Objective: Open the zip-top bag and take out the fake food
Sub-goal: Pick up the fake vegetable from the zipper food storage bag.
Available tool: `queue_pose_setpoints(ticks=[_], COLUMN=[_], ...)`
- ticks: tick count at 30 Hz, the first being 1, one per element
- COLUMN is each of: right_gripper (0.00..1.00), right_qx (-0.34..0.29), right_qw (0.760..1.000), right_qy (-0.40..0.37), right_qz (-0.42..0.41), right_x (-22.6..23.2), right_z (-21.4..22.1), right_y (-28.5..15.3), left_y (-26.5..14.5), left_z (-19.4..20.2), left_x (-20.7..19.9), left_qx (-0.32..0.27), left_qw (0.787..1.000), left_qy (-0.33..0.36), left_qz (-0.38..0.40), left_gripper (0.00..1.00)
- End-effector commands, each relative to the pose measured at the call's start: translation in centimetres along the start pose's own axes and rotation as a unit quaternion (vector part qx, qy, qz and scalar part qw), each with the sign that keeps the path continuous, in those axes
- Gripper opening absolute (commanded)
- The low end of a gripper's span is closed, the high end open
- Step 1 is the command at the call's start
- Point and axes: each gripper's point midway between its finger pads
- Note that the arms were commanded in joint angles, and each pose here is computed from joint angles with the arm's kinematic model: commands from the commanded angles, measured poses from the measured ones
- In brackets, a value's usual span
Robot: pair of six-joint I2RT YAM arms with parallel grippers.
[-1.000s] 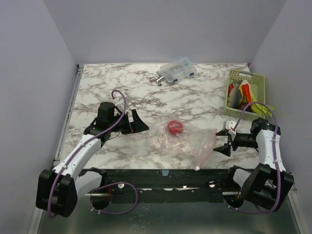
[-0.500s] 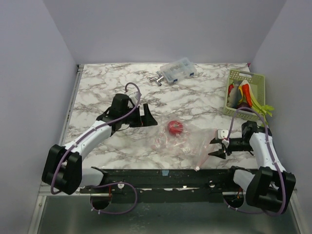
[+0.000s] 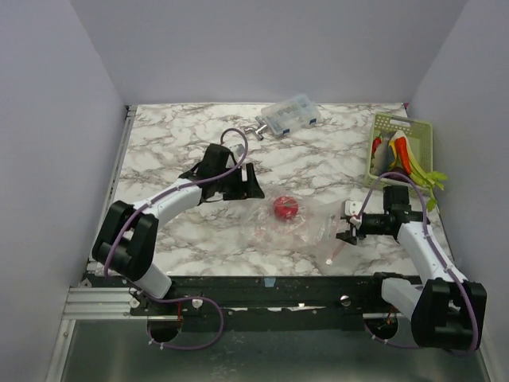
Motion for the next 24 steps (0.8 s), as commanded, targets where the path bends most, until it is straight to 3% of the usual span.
queue_pose_setpoints(ticks=[1, 6, 16, 21, 24], right_gripper=[0.58, 0.58, 0.64, 0.65, 0.71], right_qx=[0.008, 0.029, 0.03, 0.044, 0.05], right_qw=[1.0, 0.999, 0.999, 0.998, 0.998], right_qy=[0.012, 0.016, 0.02, 0.035, 0.039], right_qz=[-0.01, -0.014, -0.003, 0.005, 0.01], right_x=[-0.3, -0.9, -2.4, -3.1, -3.4], right_z=[0.1, -0.6, -3.1, -2.4, -2.1], right_y=[1.4, 3.3, 7.7, 8.8, 9.1], left_y=[1.6, 3.2, 5.3, 6.3, 6.8], left_z=[-1.0, -0.2, 1.3, 1.3, 1.4], left_x=[-0.2, -0.3, 0.1, -0.8, -1.1], left_qx=[0.0, 0.025, 0.066, 0.081, 0.087], left_qw=[1.0, 1.0, 0.998, 0.996, 0.996], left_qy=[0.001, 0.004, 0.007, 0.023, 0.024], left_qz=[-0.009, -0.012, -0.016, -0.016, -0.012], left_gripper=[0.69, 0.55, 0.42, 0.4, 0.39])
Point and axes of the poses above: each gripper's point midway between its finger pads, its own y axis out along the fingers, its own x axis along the line the jaws close on, z = x × y, and after that the axes turned 7 degrees about y, right-handed
